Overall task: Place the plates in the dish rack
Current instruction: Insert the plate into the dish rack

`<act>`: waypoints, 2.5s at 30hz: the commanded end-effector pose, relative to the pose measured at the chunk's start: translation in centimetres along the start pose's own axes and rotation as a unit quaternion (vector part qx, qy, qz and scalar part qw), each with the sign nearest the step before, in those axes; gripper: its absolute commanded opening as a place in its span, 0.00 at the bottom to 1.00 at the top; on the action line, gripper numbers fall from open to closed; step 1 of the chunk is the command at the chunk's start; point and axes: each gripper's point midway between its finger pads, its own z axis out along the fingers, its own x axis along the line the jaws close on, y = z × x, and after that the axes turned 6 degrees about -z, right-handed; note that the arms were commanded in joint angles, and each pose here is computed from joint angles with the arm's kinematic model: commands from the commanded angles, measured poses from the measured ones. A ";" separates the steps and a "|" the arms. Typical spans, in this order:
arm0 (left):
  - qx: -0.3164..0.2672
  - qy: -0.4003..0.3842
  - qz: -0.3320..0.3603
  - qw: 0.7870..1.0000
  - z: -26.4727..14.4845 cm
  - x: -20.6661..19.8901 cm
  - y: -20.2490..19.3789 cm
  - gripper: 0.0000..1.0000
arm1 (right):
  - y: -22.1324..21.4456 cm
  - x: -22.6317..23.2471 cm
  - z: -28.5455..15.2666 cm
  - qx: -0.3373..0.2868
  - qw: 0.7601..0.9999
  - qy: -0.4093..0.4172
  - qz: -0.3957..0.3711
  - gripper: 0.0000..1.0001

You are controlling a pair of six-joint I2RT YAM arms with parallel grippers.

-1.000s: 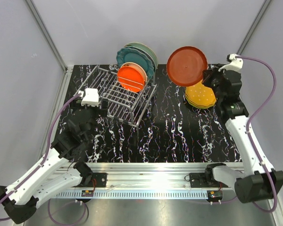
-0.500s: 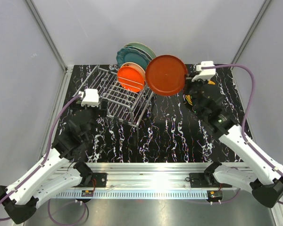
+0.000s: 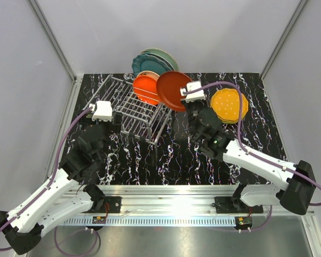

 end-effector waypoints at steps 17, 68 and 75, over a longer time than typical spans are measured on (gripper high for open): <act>-0.020 0.006 -0.022 1.000 0.1 0.2 1.2 0.99 | 1.2 1.7 0.7 -0.028 0.999 -0.025 -0.017 0.00; -0.019 -0.011 -0.030 0.999 -0.1 -0.2 1.4 0.99 | 2.0 5.8 0.7 -0.076 0.991 -0.007 -0.112 0.00; -0.020 -0.011 -0.031 0.999 -0.1 -0.2 1.4 0.99 | 2.4 6.7 0.6 -0.080 0.992 0.019 -0.096 0.00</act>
